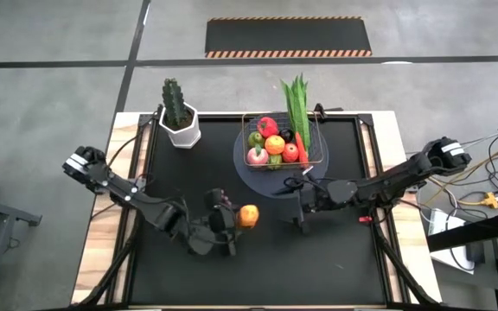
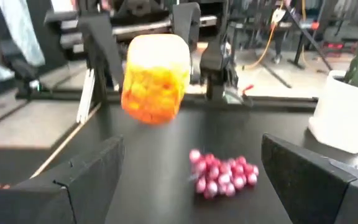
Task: Build produce basket
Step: Put the orange potato into the gold wire basket
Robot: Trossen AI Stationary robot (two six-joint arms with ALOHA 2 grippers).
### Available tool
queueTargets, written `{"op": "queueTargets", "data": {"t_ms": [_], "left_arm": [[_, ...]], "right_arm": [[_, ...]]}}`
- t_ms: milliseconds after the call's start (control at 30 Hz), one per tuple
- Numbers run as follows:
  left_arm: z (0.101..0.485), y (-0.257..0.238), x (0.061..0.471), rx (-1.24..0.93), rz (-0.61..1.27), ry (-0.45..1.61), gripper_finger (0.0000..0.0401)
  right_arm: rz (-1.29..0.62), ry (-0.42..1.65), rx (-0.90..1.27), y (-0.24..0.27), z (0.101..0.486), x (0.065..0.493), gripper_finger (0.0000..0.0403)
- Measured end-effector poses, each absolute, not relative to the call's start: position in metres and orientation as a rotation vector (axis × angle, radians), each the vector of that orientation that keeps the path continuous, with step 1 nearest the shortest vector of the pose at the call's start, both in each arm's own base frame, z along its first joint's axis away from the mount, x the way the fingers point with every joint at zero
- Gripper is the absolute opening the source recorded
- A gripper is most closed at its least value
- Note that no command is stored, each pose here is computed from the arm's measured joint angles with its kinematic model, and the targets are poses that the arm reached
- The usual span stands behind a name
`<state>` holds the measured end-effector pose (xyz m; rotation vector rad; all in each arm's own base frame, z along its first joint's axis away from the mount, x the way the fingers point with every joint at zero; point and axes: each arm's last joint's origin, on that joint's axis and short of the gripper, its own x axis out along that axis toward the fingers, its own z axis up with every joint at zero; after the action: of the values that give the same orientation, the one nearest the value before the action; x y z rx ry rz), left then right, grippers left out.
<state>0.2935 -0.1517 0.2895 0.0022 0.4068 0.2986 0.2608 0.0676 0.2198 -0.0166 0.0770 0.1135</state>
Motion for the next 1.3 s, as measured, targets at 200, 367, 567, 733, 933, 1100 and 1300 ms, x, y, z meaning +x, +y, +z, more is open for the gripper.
{"op": "queueTargets", "data": {"t_ms": [200,367,567,733,933,1100,1300], "left_arm": [[0.292,-0.145,0.312,0.177,0.259,0.348,0.0228],[0.285,-0.135,0.323,0.224,0.288,0.355,0.0228],[0.275,-0.125,0.338,0.212,0.332,0.350,0.0228],[0.275,-0.122,0.339,0.208,0.339,0.349,0.0228],[0.276,-0.122,0.339,0.206,0.336,0.346,0.0228],[0.275,-0.123,0.339,0.208,0.329,0.349,0.0233],[0.275,-0.122,0.339,0.205,0.332,0.350,0.0265]], "right_arm": [[0.114,-0.029,0.009,0.070,0.223,0.269,0.0359],[0.114,-0.086,-0.014,0.072,0.228,0.277,0.0359],[0.117,-0.088,-0.048,0.075,0.229,0.287,0.0359],[0.104,-0.092,-0.060,0.075,0.226,0.290,0.0347],[0.098,-0.100,-0.060,0.075,0.229,0.289,0.0282],[0.095,-0.095,-0.073,0.074,0.228,0.289,0.0204],[0.097,-0.089,-0.079,0.074,0.228,0.289,0.0171]]}}
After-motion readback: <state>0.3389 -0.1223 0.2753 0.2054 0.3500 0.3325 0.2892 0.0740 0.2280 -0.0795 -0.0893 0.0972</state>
